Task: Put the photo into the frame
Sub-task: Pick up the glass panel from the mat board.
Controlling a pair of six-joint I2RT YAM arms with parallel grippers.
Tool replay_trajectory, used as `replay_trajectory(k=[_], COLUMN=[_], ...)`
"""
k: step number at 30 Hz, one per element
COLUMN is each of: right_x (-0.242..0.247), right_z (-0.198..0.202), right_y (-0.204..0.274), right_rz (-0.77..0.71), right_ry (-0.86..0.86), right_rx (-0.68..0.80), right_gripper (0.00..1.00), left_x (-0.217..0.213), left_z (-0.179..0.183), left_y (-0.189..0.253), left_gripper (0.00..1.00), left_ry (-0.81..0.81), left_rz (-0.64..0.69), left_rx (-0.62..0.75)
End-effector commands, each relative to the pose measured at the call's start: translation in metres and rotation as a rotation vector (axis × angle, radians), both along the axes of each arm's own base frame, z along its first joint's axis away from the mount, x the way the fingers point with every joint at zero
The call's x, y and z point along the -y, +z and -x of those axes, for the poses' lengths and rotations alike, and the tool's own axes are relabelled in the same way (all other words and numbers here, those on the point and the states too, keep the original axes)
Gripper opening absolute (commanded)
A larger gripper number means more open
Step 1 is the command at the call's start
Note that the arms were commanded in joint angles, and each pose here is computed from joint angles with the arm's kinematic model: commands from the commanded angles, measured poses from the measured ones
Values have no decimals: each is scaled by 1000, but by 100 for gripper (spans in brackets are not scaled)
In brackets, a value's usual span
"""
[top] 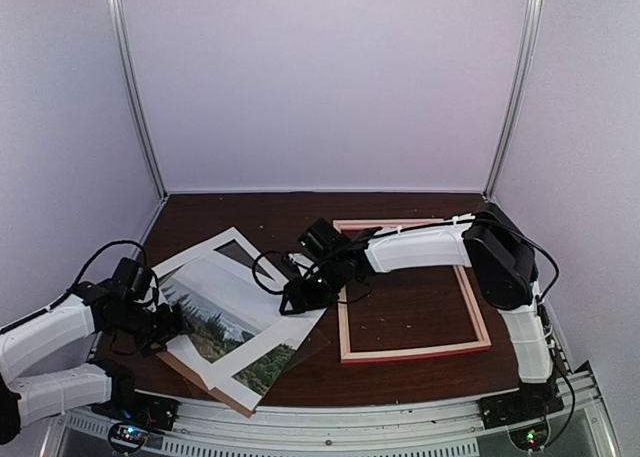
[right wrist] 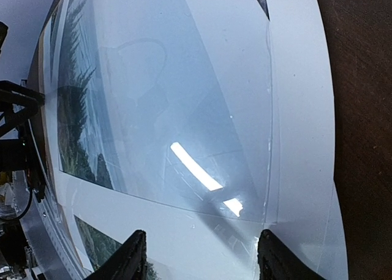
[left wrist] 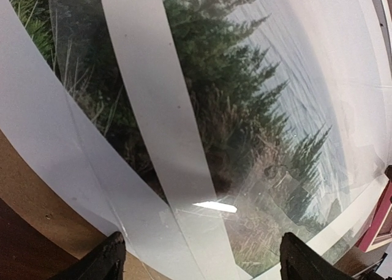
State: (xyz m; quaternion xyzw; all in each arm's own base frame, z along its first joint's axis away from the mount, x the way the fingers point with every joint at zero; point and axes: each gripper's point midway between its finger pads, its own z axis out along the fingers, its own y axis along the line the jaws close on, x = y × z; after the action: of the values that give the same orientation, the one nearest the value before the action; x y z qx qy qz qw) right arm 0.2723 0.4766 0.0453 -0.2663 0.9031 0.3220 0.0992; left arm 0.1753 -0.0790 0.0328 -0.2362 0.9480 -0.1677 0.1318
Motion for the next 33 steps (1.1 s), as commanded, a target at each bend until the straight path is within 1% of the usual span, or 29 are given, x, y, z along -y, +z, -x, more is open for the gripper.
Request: replay_trajectory(k=[1, 12, 19, 22, 25, 27, 30, 33], right_x=[23, 21, 18, 19, 20, 21, 22, 25], right_z=[-3, 6, 9, 10, 11, 10, 7, 5], right_y=[-12, -18, -22, -24, -24, -23, -22, -20], right_rz=[92, 86, 67, 70, 70, 72, 80, 99], right_ry=[-53, -43, -44, -43, -44, -48, -57, -62], right_rx=[13, -15, -37, -42, -42, -39, -25, -12], right_gripper=[62, 62, 61, 60, 60, 61, 62, 64], left_x=[9, 16, 22, 25, 23, 17, 8, 5], left_z=[0, -9, -24, -28, -26, -20, -10, -1], left_y=[-6, 4, 31, 39, 38, 33, 24, 16], left_gripper=[87, 81, 77, 75, 75, 75, 77, 79], left_ry=[-14, -3, -30, -48, -52, -45, -34, -31], left_rz=[60, 114, 148, 160, 144, 108, 57, 42], left_rx=[16, 85, 209, 235, 214, 175, 122, 79])
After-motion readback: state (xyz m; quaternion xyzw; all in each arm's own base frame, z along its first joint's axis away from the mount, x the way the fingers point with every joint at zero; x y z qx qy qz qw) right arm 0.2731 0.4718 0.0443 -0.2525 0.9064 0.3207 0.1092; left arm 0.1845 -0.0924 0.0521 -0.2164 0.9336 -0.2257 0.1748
